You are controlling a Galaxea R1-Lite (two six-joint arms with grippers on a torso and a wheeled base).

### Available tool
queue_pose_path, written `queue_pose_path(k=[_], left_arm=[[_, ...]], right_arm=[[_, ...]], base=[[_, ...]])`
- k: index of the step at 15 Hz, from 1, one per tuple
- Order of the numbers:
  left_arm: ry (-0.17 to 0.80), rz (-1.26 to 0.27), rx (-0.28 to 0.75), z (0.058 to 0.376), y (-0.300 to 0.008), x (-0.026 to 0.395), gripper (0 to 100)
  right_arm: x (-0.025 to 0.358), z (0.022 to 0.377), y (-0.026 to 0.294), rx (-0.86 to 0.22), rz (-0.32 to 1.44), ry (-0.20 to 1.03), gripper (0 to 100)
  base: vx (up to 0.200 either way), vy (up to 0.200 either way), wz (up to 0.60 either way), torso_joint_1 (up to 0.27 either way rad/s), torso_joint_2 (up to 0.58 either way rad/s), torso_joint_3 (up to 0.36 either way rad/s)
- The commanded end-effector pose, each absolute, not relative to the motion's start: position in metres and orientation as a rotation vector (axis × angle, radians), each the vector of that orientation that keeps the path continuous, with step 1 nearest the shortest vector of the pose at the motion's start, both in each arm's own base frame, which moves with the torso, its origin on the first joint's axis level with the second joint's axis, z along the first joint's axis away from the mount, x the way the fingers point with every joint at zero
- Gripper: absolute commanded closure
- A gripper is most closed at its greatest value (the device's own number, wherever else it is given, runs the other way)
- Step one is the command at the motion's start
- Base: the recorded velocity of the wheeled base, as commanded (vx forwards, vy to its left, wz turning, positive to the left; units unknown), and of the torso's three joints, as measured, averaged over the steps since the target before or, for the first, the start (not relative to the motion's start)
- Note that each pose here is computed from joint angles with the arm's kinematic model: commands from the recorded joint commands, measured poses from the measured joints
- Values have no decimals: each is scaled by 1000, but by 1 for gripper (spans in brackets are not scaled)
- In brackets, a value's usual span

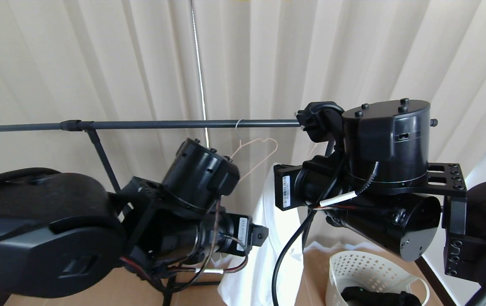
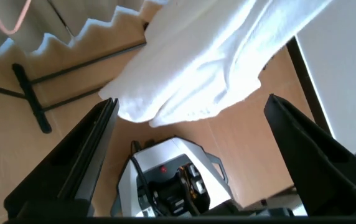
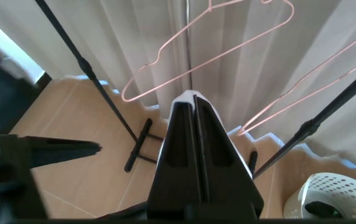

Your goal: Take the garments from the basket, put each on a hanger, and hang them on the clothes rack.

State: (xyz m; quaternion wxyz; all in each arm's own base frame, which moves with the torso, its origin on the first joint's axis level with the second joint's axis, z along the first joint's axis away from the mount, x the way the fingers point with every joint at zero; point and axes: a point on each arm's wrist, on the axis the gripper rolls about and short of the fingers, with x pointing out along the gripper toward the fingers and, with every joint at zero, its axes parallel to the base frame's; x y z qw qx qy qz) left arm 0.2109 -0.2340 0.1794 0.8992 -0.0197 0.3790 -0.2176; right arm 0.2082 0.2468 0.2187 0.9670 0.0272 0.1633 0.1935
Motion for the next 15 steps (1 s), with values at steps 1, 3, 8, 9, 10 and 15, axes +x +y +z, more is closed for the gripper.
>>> queue_pose_path(k=[1,3,8,9,10,15], left_arm=[[788,-396,-34,162,-268,225,0],[782,-391,-43,160,-276,224,0],[768,-363,-82,161,-283,230,0],[755,-330,-72,160,-282,231,0],[745,-297,-58,157,-282,232,0],[724,-195,-2,145,-276,232,0]], right_arm=[[208,219,246,56,391,329,100],[208,217,246,53,390,334,100],[207,218,246,55,387,331,100],[207,219,246,54,388,329,100],[207,220,245,57,386,325,100],[210,227,237,72,363,308,100]], base=[[0,0,0,0,0,0],[0,0,0,0,0,0],[0,0,0,0,0,0],[0,0,0,0,0,0],[0,0,0,0,0,0],[0,0,0,0,0,0]])
